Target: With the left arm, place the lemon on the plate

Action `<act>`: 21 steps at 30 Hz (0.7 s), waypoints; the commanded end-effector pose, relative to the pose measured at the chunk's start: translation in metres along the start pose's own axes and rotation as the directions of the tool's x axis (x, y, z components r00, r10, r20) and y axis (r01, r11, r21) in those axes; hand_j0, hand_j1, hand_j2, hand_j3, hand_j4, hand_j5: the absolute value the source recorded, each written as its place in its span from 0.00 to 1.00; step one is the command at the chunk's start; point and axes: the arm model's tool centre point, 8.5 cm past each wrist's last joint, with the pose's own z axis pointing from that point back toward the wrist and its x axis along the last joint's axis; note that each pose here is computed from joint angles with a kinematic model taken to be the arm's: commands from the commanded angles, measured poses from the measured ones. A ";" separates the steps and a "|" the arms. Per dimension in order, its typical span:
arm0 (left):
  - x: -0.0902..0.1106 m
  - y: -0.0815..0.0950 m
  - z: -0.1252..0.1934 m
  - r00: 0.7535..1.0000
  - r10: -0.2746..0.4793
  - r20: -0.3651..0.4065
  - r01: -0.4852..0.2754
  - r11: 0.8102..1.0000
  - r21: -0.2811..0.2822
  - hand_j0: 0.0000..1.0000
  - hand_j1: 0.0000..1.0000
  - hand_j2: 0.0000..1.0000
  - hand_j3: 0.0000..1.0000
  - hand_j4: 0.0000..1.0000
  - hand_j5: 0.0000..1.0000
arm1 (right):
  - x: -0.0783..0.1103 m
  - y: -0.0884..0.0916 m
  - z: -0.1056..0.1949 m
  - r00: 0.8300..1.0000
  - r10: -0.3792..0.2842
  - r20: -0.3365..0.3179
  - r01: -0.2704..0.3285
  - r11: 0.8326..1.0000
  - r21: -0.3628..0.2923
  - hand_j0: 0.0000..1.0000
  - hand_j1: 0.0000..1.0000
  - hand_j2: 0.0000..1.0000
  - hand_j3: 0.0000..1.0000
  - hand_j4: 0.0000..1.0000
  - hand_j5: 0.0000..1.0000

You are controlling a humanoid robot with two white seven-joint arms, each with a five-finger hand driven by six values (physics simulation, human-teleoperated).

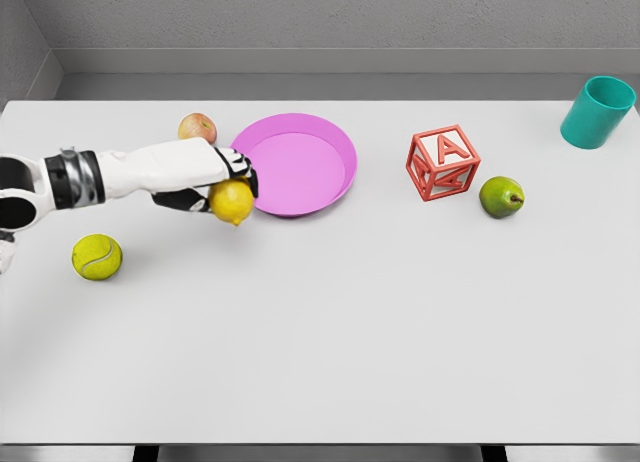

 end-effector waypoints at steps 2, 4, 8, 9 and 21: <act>-0.003 0.000 -0.007 1.000 0.014 0.002 -0.014 1.000 -0.003 0.28 0.28 0.28 0.28 0.28 0.28 | 0.000 0.000 0.000 1.000 0.000 0.000 0.000 1.000 0.000 1.00 1.00 1.00 1.00 1.00 1.00; -0.005 0.000 -0.009 1.000 0.019 0.000 -0.019 1.000 -0.006 0.27 0.27 0.27 0.27 0.27 0.27 | 0.000 0.000 0.000 1.000 0.000 0.000 0.000 1.000 0.000 1.00 1.00 1.00 1.00 1.00 1.00; -0.006 0.004 -0.016 1.000 0.022 0.004 -0.022 1.000 -0.001 0.27 0.27 0.27 0.27 0.27 0.27 | 0.000 0.000 0.000 1.000 0.000 0.000 0.000 1.000 0.000 1.00 1.00 1.00 1.00 1.00 1.00; -0.006 0.005 -0.018 1.000 0.021 0.008 -0.021 1.000 0.000 0.27 0.27 0.27 0.27 0.27 0.27 | 0.000 0.000 0.000 1.000 0.000 0.000 0.000 1.000 0.000 1.00 1.00 1.00 1.00 1.00 1.00; -0.022 0.012 -0.050 0.998 0.065 -0.010 -0.065 0.998 -0.006 0.28 0.28 0.28 0.28 0.28 0.28 | 0.000 0.000 0.000 1.000 0.000 0.000 0.000 1.000 0.000 1.00 1.00 1.00 1.00 1.00 1.00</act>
